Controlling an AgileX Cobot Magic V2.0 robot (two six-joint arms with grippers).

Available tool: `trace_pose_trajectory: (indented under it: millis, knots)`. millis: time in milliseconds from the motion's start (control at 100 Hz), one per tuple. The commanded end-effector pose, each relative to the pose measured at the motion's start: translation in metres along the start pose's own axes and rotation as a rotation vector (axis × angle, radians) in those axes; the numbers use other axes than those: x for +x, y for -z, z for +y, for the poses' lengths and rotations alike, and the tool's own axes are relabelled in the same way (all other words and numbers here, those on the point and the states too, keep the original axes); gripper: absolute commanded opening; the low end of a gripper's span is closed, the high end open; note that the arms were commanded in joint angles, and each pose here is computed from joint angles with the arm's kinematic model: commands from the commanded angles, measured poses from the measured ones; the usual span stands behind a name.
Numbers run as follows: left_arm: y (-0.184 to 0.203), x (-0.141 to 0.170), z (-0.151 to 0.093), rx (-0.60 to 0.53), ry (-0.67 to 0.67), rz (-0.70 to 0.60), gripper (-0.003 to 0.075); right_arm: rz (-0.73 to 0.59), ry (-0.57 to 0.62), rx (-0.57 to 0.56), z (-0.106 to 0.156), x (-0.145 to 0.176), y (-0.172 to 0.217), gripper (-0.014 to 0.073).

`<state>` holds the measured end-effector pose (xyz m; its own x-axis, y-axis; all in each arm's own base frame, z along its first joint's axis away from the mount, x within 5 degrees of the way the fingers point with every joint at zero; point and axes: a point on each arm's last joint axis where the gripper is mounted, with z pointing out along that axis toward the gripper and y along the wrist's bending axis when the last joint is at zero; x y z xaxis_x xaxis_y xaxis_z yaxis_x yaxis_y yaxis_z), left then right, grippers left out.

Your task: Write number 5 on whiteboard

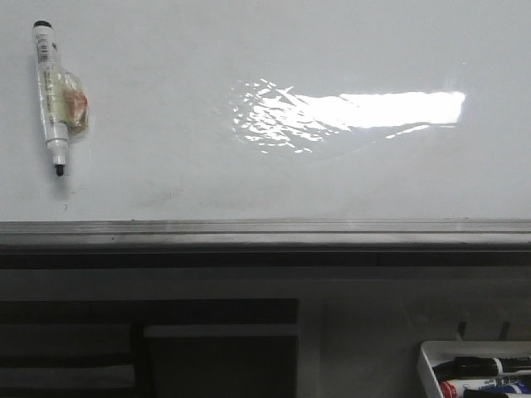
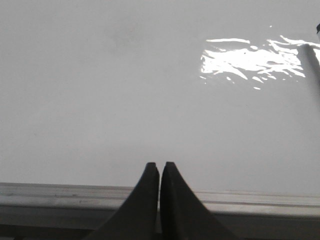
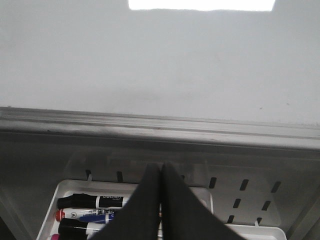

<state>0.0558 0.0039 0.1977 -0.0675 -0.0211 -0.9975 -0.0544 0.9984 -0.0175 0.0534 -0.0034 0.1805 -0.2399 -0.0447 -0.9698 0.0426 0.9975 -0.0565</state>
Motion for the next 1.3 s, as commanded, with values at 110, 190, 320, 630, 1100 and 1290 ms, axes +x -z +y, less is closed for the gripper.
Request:
trace_pose_trajectory:
  millis: [110,190,320,630,1100,1290]
  knots:
    - [0.002,-0.005,-0.002,0.021,0.016,-0.12,-0.002,-0.123,-0.032,0.0,0.0,-0.004,-0.001,-0.0061]
    - [0.002,-0.008,-0.002,0.027,0.016,-0.149,-0.002,-0.155,0.009,0.012,0.0,-0.007,0.0,-0.0061]
    - [0.003,-0.014,-0.003,0.04,0.068,-0.203,-0.002,-0.273,0.009,0.015,-0.001,-0.018,0.002,-0.0061]
    - [-0.002,-0.042,-0.003,0.023,0.125,-0.034,-0.0021,-0.184,-0.186,-0.033,0.001,-0.032,0.003,-0.0061]
    - [-0.025,-0.088,-0.005,0.033,0.122,-0.082,0.0309,-0.019,-0.218,-0.046,0.001,-0.065,-0.011,-0.0061]
    - [-0.028,-0.095,-0.005,0.044,0.138,-0.155,0.0387,-0.013,-0.218,-0.045,0.001,-0.065,-0.012,-0.0061]
